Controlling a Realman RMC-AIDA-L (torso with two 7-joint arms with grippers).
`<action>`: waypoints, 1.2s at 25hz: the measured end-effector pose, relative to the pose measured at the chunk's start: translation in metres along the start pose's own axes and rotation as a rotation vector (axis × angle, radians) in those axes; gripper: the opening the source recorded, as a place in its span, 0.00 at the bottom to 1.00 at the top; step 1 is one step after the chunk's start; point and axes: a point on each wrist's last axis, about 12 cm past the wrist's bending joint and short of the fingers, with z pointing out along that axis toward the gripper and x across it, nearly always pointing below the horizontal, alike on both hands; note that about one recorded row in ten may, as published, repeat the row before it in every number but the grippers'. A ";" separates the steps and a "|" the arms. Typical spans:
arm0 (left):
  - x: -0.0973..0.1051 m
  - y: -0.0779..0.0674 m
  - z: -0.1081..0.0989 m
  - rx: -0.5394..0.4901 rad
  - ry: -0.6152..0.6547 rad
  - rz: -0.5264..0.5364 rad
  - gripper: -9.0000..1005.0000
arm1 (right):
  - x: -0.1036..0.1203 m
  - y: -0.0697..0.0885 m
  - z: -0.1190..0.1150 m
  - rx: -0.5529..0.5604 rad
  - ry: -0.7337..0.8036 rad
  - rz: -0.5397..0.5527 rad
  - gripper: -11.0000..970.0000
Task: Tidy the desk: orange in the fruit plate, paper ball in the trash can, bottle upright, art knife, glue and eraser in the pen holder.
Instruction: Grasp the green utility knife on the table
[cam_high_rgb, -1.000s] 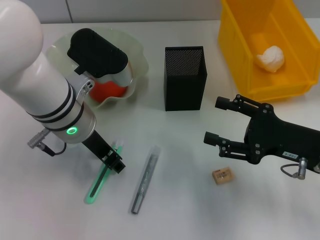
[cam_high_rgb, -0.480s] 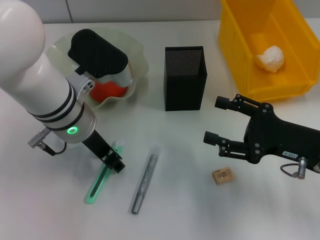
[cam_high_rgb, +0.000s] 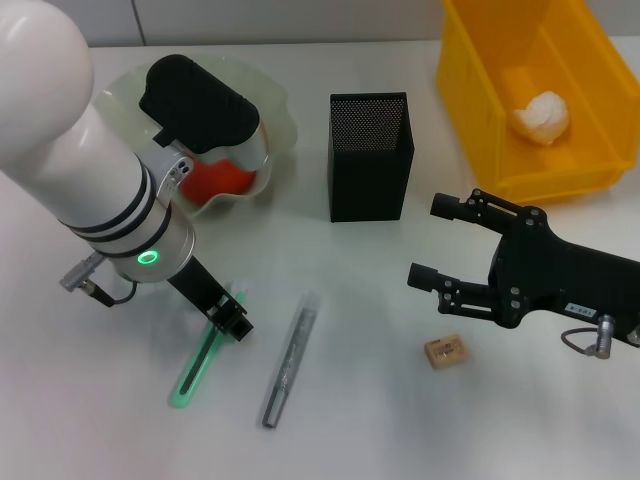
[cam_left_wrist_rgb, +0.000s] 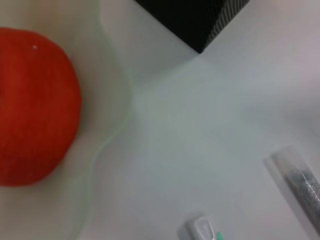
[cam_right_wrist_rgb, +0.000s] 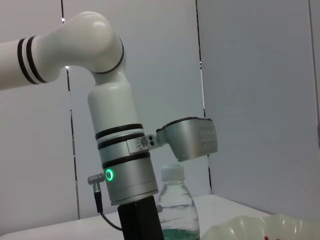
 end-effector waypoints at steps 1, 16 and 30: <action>0.000 0.000 0.000 0.000 -0.001 0.004 0.51 | 0.000 0.000 0.000 0.000 0.000 0.000 0.85; -0.001 0.000 0.000 -0.002 0.001 0.009 0.43 | 0.000 0.000 0.000 0.003 -0.001 0.000 0.85; -0.001 0.001 0.001 -0.002 0.004 0.007 0.43 | 0.000 0.000 0.000 0.003 -0.002 0.000 0.85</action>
